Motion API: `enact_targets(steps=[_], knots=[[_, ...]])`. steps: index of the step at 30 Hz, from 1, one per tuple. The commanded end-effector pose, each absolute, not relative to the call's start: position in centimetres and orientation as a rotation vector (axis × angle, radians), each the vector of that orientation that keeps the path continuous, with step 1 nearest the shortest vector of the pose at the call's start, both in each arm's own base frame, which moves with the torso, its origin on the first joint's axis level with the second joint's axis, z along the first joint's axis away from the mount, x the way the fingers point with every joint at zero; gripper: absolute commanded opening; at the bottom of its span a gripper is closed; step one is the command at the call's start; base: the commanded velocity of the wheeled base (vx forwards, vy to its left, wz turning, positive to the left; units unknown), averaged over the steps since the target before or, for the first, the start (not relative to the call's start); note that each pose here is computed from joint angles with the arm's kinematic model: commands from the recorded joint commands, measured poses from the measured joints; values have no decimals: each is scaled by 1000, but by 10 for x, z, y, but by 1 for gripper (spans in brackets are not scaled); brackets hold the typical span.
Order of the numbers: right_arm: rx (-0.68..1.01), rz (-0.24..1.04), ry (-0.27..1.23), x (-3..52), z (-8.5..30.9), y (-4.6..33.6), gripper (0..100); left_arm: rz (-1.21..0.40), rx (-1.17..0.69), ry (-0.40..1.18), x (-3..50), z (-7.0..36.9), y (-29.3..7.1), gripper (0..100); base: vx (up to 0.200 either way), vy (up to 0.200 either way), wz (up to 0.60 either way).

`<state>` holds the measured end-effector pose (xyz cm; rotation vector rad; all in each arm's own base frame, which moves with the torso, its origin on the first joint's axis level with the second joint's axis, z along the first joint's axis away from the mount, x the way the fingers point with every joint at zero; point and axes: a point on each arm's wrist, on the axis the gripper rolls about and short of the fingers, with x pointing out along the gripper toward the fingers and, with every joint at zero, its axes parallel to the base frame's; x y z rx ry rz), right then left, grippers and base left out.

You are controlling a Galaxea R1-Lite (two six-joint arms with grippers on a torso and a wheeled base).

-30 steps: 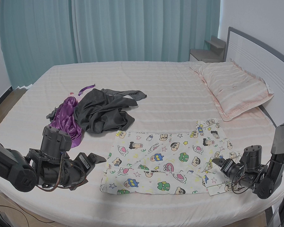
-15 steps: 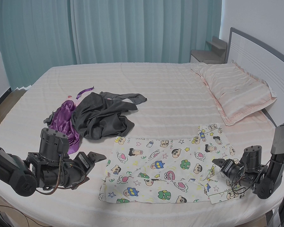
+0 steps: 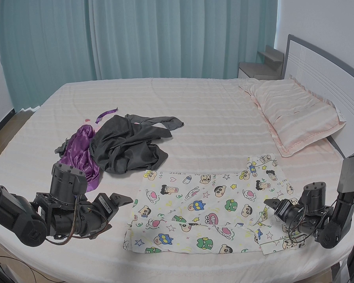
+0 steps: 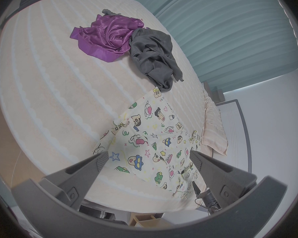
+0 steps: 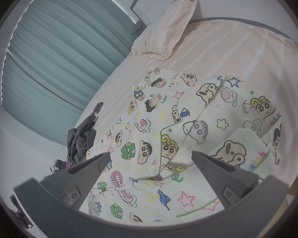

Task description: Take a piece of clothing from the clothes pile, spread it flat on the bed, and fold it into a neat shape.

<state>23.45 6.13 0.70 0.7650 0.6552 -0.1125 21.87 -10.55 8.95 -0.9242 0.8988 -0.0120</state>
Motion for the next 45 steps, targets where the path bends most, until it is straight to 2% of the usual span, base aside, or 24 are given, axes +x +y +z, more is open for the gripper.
enact_targets(steps=[1,12,19,28,36,45], knots=[[763,-113,658,235,6,62,100,-9,-921,902,219,89,-106,100,0,200,0],[746,-109,662,233,6,61,100,-9,-874,957,216,77,-112,100,0,18,0],[743,-99,667,231,7,64,100,-106,-618,1039,234,44,-143,100,0,0,0],[750,-85,646,229,7,63,100,-169,-379,1048,268,-1,-147,100,0,0,0],[746,-76,644,228,8,65,100,-203,-360,966,289,-26,-145,100,0,0,0],[749,-76,643,228,8,64,100,-267,-355,892,293,-34,-150,100,0,0,0]])
